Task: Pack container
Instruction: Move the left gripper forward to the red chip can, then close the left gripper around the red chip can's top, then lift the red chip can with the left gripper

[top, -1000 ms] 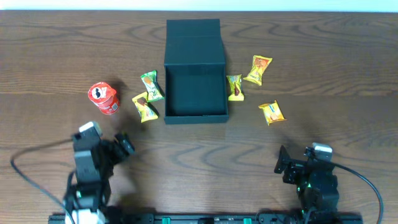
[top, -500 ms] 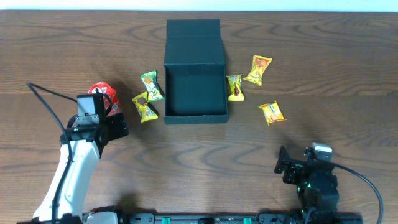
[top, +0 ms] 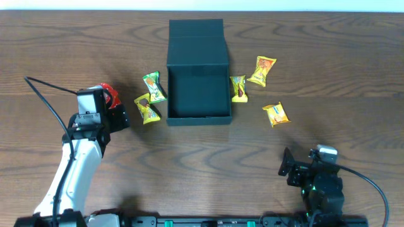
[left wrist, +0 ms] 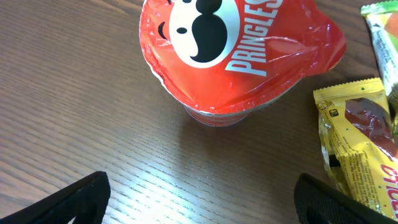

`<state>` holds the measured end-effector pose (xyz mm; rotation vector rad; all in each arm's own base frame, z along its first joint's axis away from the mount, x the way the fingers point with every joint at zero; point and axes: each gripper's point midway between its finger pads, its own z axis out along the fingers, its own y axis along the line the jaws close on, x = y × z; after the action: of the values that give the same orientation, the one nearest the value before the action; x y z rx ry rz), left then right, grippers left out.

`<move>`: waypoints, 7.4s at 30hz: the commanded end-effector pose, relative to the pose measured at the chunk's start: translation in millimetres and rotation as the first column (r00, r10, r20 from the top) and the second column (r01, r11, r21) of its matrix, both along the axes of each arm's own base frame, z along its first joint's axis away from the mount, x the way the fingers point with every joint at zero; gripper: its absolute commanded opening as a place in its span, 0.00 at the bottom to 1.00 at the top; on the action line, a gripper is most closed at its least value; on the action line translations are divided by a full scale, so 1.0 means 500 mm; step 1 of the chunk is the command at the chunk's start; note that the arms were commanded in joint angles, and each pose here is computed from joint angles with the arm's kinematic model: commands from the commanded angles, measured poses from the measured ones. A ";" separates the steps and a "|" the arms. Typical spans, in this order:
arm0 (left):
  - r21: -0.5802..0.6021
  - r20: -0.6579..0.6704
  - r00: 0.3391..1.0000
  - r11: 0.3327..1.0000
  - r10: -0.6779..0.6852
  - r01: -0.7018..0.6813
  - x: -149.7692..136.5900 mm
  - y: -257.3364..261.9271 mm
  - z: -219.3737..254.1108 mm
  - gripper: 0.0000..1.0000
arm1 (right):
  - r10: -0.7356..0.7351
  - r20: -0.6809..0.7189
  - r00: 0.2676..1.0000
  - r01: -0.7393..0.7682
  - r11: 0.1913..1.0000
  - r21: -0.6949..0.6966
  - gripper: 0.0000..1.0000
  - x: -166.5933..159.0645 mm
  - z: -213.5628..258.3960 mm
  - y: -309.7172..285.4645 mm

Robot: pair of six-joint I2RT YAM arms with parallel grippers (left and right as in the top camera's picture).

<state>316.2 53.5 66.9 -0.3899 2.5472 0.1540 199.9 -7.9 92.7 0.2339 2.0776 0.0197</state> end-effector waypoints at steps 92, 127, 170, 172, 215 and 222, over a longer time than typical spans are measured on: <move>0.059 0.183 0.982 0.997 0.046 -0.058 0.171 0.043 -0.094 0.70 | -0.015 -0.005 1.000 0.015 1.000 0.015 0.99 -0.001 -0.008 -0.002; -0.008 0.348 0.937 1.000 -0.023 0.028 0.223 0.006 -0.012 0.57 | -0.015 -0.005 1.000 0.015 1.000 0.015 0.99 -0.001 -0.008 -0.002; -0.281 -0.027 0.990 0.949 0.141 -0.143 0.282 0.057 0.078 0.85 | -0.015 -0.005 1.000 0.015 1.000 0.015 0.99 -0.001 -0.008 -0.002; -0.292 -0.059 0.989 0.945 0.134 -0.146 0.282 0.052 0.048 0.88 | -0.015 -0.005 1.000 0.015 1.000 0.015 0.99 -0.001 -0.008 -0.002; -0.262 -0.170 0.986 0.964 0.003 -0.048 0.301 0.018 -0.114 0.80 | -0.015 -0.005 1.000 0.015 1.000 0.015 0.99 -0.001 -0.008 -0.002; -0.262 -0.167 0.986 0.964 0.003 -0.047 0.302 0.018 -0.113 0.70 | -0.015 -0.006 1.000 0.015 1.000 0.015 0.99 -0.001 -0.009 -0.002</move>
<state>458.8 60.5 7.0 -0.5486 2.7490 -0.1615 199.9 -7.9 92.7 0.2339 2.0772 0.0198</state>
